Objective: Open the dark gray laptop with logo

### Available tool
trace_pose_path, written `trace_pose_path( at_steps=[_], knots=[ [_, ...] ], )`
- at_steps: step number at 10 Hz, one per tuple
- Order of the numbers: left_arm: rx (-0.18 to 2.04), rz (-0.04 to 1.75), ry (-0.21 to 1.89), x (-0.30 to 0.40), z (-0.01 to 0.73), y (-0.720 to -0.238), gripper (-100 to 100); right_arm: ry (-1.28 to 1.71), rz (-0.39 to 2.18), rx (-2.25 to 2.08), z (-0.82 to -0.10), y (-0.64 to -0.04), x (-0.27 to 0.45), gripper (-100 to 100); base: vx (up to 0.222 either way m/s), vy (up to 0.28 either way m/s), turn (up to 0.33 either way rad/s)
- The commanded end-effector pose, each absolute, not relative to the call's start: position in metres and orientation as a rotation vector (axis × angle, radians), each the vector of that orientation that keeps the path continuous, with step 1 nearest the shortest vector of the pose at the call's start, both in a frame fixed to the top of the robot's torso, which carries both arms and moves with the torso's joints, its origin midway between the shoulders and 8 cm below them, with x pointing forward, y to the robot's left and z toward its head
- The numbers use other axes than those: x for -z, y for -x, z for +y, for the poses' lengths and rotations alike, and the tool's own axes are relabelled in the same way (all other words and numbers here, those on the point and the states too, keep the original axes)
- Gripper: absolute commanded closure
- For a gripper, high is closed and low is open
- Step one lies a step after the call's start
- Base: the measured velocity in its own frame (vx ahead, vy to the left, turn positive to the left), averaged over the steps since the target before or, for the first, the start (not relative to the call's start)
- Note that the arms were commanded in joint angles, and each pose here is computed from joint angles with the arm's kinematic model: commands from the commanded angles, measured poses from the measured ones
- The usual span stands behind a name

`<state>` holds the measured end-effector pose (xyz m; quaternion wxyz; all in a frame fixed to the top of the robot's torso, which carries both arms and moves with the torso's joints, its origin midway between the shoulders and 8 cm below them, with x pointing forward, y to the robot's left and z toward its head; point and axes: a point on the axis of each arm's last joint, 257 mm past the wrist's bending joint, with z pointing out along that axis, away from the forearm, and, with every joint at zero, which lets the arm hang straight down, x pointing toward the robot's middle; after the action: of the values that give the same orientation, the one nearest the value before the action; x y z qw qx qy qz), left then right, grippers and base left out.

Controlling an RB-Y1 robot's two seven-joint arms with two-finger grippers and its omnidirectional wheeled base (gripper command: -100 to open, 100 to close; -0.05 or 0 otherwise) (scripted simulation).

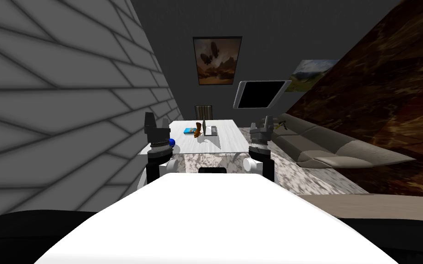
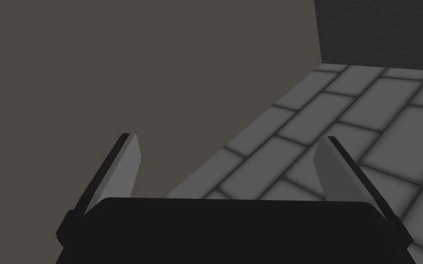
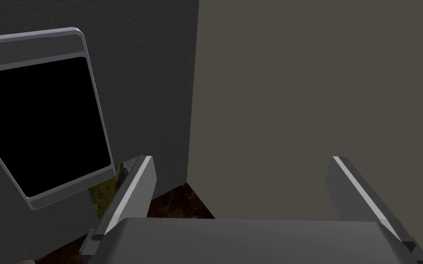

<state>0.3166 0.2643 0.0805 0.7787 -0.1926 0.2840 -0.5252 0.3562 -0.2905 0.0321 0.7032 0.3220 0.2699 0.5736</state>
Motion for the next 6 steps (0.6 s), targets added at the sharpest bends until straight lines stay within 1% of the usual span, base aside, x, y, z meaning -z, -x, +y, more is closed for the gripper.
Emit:
trace_pose_path(
  at_steps=[1, 6],
  knots=[
    [1.135, 0.614, 0.416, -0.0805, 0.2643, -0.3166, 0, -0.716, 0.600, -1.276, -0.2905, -0.3562, -0.0321, 0, 0.000, 0.000, 0.000],
    [1.135, 0.614, 0.416, -0.0806, 0.2643, -0.3166, 0, -0.716, 0.600, -1.276, -0.2905, -0.3562, -0.0323, 0, 0.000, 0.000, 0.000]
  ],
)
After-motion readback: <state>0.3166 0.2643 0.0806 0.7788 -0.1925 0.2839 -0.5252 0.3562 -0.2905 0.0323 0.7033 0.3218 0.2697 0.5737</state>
